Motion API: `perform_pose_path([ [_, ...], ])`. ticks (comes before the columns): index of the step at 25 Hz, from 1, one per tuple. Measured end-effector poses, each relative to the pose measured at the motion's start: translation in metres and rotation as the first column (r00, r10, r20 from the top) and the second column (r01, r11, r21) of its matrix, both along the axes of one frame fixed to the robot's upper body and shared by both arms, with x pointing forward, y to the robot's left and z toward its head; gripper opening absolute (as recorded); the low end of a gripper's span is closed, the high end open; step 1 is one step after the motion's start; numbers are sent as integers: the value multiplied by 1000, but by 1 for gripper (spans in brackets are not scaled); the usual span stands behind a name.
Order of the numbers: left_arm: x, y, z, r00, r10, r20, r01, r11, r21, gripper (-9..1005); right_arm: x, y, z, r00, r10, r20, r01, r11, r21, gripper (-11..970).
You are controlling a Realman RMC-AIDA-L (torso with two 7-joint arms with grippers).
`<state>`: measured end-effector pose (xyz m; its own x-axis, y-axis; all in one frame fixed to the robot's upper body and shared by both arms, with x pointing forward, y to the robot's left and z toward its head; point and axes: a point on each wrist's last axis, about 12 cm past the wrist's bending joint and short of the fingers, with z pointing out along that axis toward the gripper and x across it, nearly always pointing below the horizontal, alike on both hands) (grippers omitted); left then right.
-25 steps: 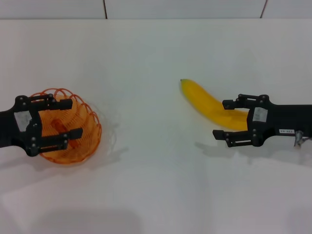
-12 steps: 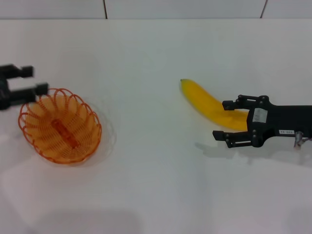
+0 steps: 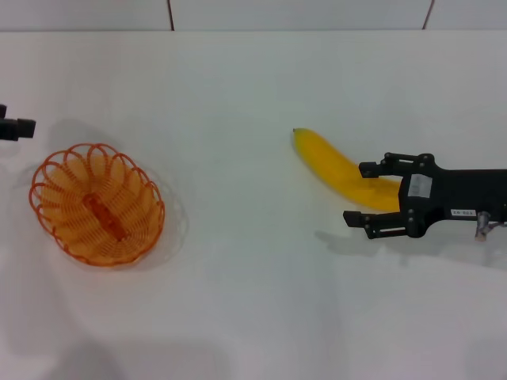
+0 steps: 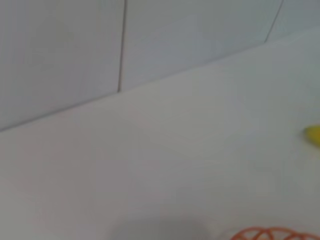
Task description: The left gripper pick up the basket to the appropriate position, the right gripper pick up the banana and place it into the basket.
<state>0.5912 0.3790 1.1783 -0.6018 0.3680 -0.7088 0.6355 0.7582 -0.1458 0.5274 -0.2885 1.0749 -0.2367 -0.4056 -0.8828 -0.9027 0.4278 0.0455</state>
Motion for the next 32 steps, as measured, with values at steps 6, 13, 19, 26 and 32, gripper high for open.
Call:
perform_pose_path([
  [6, 6, -7, -7, 999, -2, -39, 5, 997, 82, 691, 0, 1, 0, 1000, 3, -1, -3, 1000, 0, 881],
  [13, 12, -25, -21, 999, -10, -31, 14, 991, 134, 691, -1, 2, -2, 1000, 5, -8, -5, 1000, 1, 882],
  [19, 17, -37, -35, 999, -11, -44, 19, 982, 188, 691, -1, 2, -2, 1000, 5, -10, -5, 1000, 2, 881],
  [26, 21, -45, -44, 999, -13, -43, 21, 979, 204, 691, 0, 5, -3, 1000, 12, -15, -12, 1000, 5, 881],
  [32, 21, -46, -51, 999, -6, -34, 13, 978, 208, 690, 0, 5, -3, 1000, 13, -17, -13, 1000, 6, 882],
])
